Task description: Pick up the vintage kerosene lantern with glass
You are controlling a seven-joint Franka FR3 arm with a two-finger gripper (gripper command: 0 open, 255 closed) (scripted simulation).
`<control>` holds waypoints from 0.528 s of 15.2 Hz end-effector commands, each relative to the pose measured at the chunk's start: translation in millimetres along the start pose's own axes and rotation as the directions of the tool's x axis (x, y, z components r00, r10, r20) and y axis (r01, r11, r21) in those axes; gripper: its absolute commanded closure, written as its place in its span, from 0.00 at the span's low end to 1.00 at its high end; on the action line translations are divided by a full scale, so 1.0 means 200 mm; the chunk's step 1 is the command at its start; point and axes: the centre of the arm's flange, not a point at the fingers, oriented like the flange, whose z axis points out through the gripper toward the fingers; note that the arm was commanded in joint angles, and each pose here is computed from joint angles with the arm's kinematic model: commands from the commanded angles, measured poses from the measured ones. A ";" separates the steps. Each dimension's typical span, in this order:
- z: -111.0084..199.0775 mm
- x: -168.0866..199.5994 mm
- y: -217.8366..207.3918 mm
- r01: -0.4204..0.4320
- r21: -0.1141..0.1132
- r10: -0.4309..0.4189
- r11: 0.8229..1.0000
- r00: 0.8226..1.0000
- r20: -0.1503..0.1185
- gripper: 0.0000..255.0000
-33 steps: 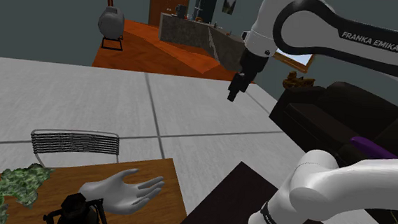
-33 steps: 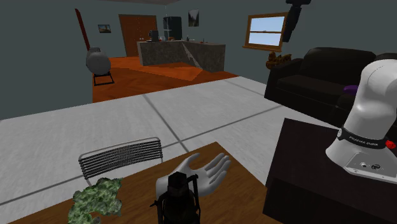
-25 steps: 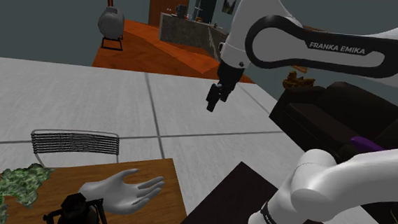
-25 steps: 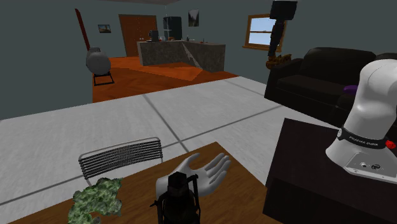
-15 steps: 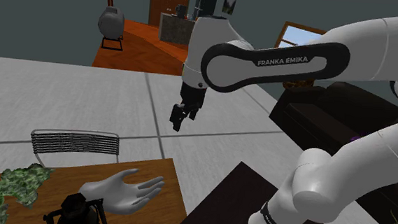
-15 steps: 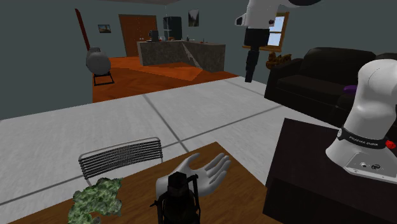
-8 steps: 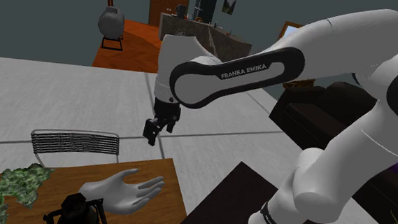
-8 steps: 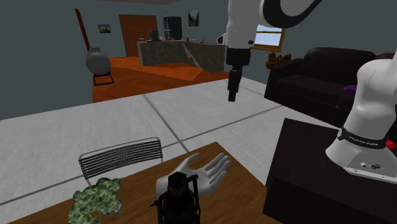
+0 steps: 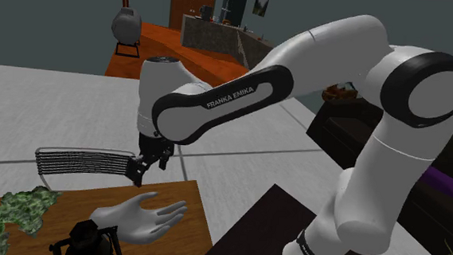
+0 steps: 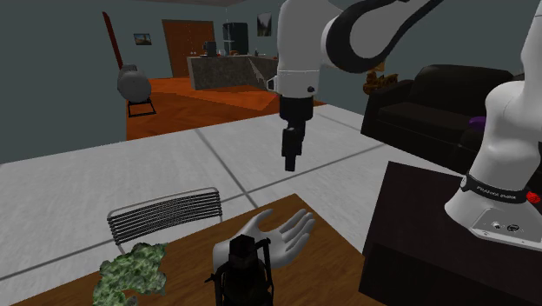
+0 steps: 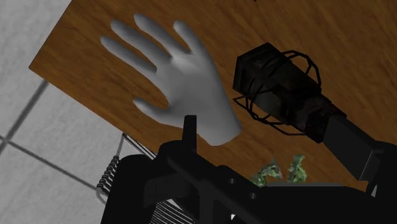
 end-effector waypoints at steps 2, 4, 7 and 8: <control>0.12 0.09 -0.11 0.012 0.019 -0.012 1.000 1.000 0.011 0.00; 0.20 0.15 -0.20 0.020 0.031 -0.021 0.999 1.000 0.018 0.00; 0.31 0.24 -0.33 0.032 0.049 -0.033 0.998 0.999 0.028 0.00; 0.34 0.27 -0.37 0.036 0.055 -0.038 0.998 0.999 0.032 0.00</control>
